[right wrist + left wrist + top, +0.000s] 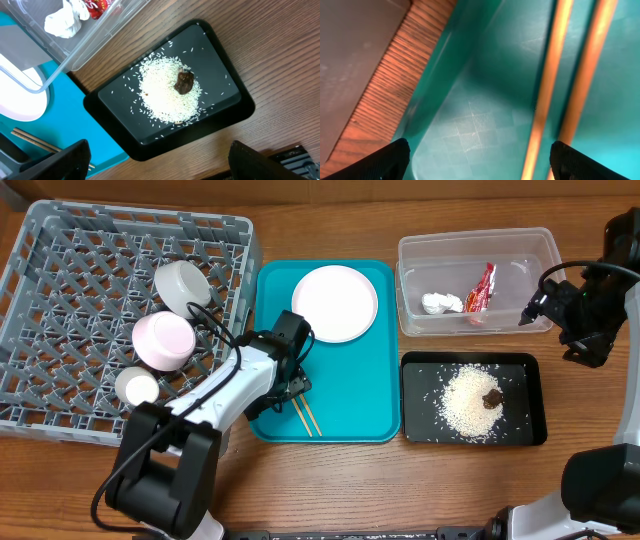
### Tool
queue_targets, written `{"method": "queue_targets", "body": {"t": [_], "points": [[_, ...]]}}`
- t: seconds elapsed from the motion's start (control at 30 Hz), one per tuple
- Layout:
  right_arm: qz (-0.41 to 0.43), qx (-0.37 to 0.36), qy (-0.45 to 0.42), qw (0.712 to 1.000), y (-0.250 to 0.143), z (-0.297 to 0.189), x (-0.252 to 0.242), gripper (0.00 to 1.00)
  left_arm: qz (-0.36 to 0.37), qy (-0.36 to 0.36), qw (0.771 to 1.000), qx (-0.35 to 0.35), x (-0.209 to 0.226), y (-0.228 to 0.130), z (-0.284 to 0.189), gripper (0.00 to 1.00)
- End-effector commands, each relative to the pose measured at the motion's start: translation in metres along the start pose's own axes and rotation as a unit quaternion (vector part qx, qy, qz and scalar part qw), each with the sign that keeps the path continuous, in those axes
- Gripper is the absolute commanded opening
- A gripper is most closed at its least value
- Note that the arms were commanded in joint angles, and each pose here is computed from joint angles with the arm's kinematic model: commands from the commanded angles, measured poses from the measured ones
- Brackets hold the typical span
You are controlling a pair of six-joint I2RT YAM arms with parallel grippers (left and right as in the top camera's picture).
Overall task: Sort waste into correct bins and load items into the dishwasher
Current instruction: 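Lower the left gripper onto the chopsticks and pinch one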
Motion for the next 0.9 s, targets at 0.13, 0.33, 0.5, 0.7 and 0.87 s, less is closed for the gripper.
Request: {"method": "queue_targets", "body": {"t": [0.13, 0.33, 0.5, 0.7, 0.87], "points": [[-0.007, -0.020, 0.009, 1.000, -0.005, -0.012, 0.001, 0.90, 0.017, 0.034, 0.999, 0.037, 0.000, -0.011, 0.029, 0.91], [-0.007, -0.020, 0.009, 1.000, -0.004, -0.012, 0.001, 0.90, 0.017, 0.027, 0.999, 0.037, -0.002, -0.010, 0.030, 0.63], [-0.006, -0.020, 0.009, 1.000, -0.005, -0.012, 0.001, 0.90, 0.025, 0.001, 0.999, 0.045, -0.009, -0.010, 0.030, 0.41], [-0.006, -0.019, 0.009, 1.000, -0.005, -0.012, 0.001, 0.90, 0.028, -0.005, 0.999, 0.042, -0.011, -0.009, 0.030, 0.15], [-0.006, -0.019, 0.009, 1.000, -0.005, -0.012, 0.001, 0.90, 0.027, -0.007, 0.999, 0.041, -0.011, -0.009, 0.030, 0.04]]}}
Point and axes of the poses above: each gripper's point midway between its finger pads, its own z axis out along the fingers, its own x axis along the line the jaws close on, y = z × x, the point moved 8 cm from there along -z, back along the fingers, and after that the axes turned 5 degrees about -z, right-handed, at the moved point
